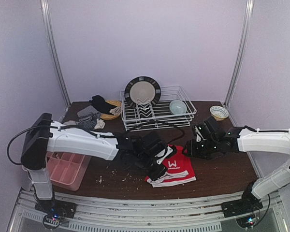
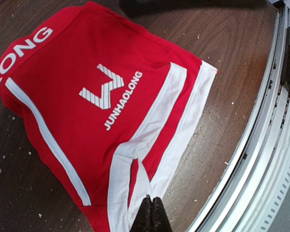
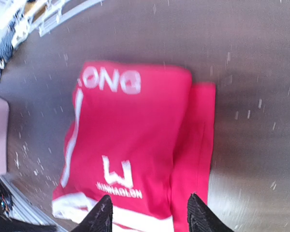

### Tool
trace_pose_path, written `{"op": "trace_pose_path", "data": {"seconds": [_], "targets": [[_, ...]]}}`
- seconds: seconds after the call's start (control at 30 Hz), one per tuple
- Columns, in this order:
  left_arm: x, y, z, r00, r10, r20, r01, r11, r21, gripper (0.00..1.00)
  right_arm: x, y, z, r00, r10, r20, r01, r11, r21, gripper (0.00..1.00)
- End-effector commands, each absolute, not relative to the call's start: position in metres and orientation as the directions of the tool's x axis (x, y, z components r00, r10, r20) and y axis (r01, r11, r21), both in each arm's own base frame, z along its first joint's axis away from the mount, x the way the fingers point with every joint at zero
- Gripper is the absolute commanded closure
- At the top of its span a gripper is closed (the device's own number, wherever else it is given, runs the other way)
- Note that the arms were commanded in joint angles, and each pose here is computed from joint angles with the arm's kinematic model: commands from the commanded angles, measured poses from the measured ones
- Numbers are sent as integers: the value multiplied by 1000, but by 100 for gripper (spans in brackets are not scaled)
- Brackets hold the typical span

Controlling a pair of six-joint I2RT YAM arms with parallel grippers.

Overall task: Roll the underwear
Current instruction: Smooth out the underwear at the center of the board.

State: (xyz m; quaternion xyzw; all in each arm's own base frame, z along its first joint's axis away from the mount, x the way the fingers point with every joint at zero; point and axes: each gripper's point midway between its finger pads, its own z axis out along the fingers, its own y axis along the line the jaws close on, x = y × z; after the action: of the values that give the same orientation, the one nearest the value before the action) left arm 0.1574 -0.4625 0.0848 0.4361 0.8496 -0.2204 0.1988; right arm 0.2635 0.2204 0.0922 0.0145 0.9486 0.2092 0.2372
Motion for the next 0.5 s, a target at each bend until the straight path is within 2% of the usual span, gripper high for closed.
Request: {"op": "trace_pose_path", "data": {"seconds": [0.0,0.17,0.47], "targets": [[162,-460,103,-550,595,-586,810,551,-200,100,225,215,62,-931,99,-350,-45,923,382,50],[161,-454,98,-570,589,-573,795,570,-205,100,204,217,46,-943,91,-321,-45,918,394,51],[158,-445,93,-590,579,-563,781,585,-216,100,192,229,33,-956,71,-285,-58,906,420,62]]}}
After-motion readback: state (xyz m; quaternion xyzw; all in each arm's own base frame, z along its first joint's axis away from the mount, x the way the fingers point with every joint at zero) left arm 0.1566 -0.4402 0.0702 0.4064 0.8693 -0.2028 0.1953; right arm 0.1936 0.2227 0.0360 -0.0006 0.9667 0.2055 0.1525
